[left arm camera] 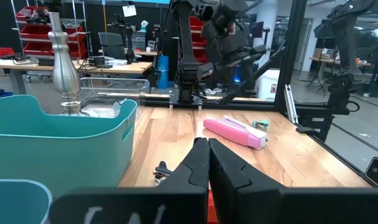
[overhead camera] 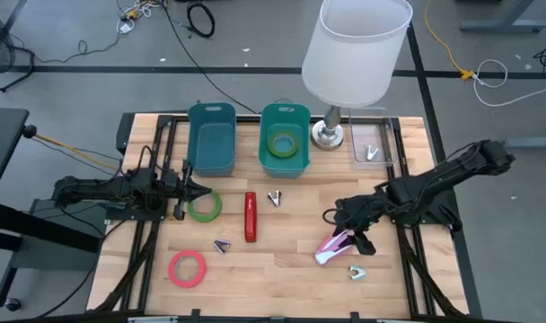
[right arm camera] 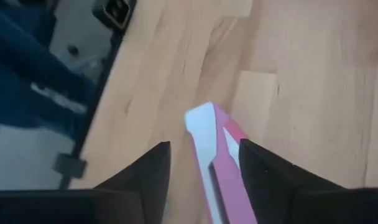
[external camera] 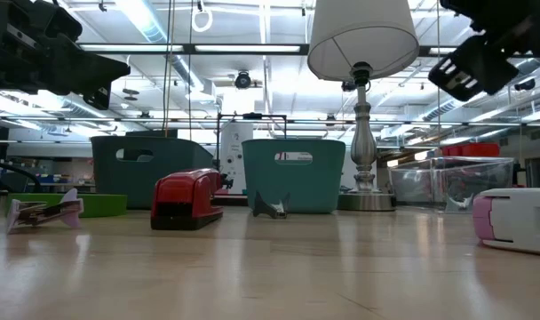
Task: Pick and place Stapler, Stapler remover, tape
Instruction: Put the pink stapler into the blue bin
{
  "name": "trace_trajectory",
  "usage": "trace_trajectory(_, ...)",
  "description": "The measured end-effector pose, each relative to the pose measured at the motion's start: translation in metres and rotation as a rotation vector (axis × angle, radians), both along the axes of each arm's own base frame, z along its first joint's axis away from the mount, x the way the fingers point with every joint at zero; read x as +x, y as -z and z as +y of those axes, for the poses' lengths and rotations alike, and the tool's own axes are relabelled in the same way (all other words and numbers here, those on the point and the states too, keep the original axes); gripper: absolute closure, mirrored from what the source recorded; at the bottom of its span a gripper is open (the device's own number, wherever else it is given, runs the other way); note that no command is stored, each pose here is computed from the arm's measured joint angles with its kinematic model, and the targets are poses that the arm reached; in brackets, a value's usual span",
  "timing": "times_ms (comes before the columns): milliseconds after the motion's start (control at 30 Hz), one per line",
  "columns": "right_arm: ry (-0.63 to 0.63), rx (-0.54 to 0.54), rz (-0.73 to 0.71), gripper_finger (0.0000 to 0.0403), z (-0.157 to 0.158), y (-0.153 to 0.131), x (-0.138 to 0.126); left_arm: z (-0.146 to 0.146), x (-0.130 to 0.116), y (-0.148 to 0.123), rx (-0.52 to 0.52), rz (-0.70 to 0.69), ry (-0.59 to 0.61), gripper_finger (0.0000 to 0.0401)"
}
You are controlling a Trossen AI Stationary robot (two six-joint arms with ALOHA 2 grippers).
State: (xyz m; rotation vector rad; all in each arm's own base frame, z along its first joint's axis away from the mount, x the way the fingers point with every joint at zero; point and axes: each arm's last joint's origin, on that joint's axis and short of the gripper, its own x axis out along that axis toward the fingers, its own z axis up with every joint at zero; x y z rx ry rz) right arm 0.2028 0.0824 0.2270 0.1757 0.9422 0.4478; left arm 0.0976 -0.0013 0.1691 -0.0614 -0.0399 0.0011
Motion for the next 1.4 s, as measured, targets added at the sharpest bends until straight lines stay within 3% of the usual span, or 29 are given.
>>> trace_trajectory(333, -0.180, -0.151, 0.020, 0.0097, 0.016, 0.024, 0.007, 0.000, 0.000, 0.000, 0.000, 0.000, 0.001, 0.0398)
trace_trajectory(533, -0.188, -0.290, 0.033, 0.0050, 0.023, 0.037, 0.009, 0.000, 0.000, 0.000, 0.000, 0.000, 0.000, 0.0398)
trace_trajectory(667, -0.219, -0.372, 0.035, 0.0040, 0.025, 0.043, 0.009, 0.000, 0.000, 0.000, 0.000, 0.000, 0.001, 0.0398)
trace_trajectory(933, -0.341, -0.437, 0.082, 0.0039, 0.038, 0.057, 0.004, 0.000, 0.000, 0.000, 0.000, 0.000, 0.001, 0.0398)
trace_trajectory(1100, -0.325, -0.514, 0.105, 0.0039, 0.040, 0.066, 0.005, 0.000, 0.000, 0.000, 0.000, 0.000, 0.001, 0.0398)
trace_trajectory(1400, -0.307, -0.539, 0.149, 0.0039, 0.041, 0.078, 0.008, 0.000, 0.000, 0.000, 0.000, 0.000, 0.000, 0.0398)
